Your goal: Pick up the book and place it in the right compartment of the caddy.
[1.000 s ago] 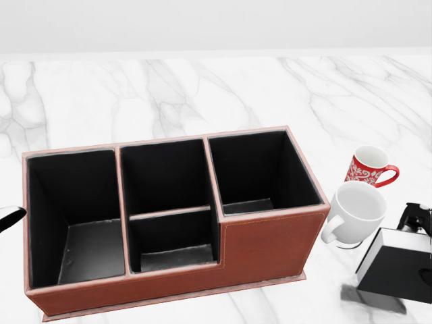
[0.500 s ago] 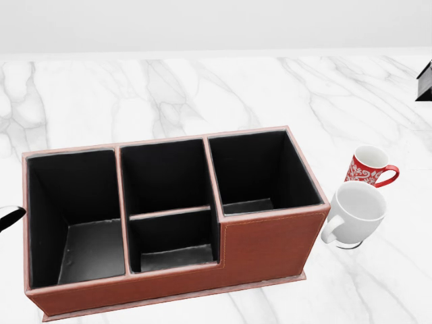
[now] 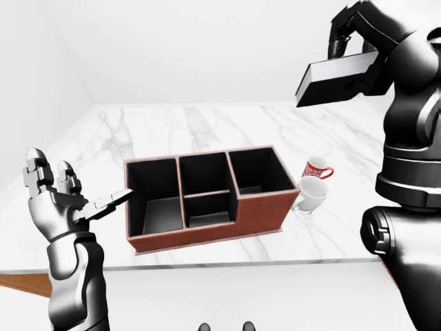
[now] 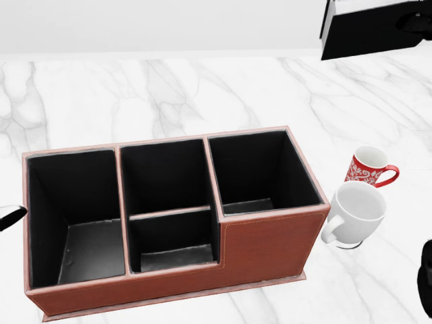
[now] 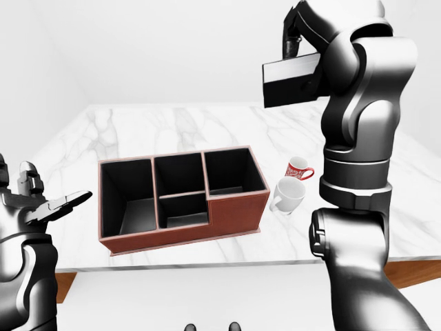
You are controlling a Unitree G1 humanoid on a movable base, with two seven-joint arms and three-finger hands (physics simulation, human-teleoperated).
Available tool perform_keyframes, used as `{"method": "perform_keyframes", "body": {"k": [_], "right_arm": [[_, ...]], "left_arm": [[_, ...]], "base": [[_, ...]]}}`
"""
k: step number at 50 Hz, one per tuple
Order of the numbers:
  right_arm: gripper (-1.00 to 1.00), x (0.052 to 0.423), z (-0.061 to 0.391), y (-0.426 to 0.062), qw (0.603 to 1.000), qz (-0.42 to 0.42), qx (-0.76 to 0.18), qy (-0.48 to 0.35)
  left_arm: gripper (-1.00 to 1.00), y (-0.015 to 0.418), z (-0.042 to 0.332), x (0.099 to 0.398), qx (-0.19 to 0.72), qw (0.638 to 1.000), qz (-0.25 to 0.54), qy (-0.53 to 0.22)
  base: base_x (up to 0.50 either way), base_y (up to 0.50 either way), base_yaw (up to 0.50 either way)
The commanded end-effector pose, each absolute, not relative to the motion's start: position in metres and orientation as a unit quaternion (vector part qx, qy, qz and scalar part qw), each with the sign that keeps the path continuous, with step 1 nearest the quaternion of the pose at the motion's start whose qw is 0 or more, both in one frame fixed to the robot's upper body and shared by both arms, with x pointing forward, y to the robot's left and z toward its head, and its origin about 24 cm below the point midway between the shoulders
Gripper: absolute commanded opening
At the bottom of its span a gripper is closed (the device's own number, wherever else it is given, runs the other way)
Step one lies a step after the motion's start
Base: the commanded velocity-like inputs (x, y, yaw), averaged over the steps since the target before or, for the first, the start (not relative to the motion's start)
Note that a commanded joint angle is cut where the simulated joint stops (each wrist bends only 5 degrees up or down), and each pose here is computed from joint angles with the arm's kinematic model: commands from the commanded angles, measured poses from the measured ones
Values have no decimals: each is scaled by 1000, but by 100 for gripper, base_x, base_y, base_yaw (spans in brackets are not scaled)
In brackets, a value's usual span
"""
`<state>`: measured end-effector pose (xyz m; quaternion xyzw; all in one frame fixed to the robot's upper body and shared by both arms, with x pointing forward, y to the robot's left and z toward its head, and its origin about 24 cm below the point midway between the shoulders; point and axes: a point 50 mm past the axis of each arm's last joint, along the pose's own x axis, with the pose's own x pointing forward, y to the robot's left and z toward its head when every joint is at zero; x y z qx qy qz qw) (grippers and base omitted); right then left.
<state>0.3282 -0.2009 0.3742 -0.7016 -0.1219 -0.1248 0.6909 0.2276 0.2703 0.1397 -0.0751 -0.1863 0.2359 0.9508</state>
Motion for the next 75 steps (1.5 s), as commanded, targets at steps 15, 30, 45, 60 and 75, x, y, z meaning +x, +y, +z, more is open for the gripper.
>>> {"method": "perform_keyframes", "body": {"k": [15, 30, 45, 60, 75], "right_arm": [[-100, 368, 329, -131, 707, -1, -701, -100], [-100, 386, 294, -130, 713, 51, -698, -42], [-100, 384, 293, -114, 708, 63, -701, -56], [-100, 378, 293, -96, 702, 69, -704, -81], [-100, 378, 285, -83, 701, 87, -703, -84]], "left_arm": [[100, 271, 138, 227, -77, 951, 236, -184], [100, 271, 137, 227, -77, 952, 236, -182], [100, 270, 138, 228, -77, 951, 235, -183], [100, 270, 136, 228, -77, 952, 235, -180], [100, 271, 135, 228, -78, 953, 235, -177]], "base": [[0, 0, 0], [0, 0, 0], [0, 0, 0], [0, 0, 0], [0, 0, 0]]}}
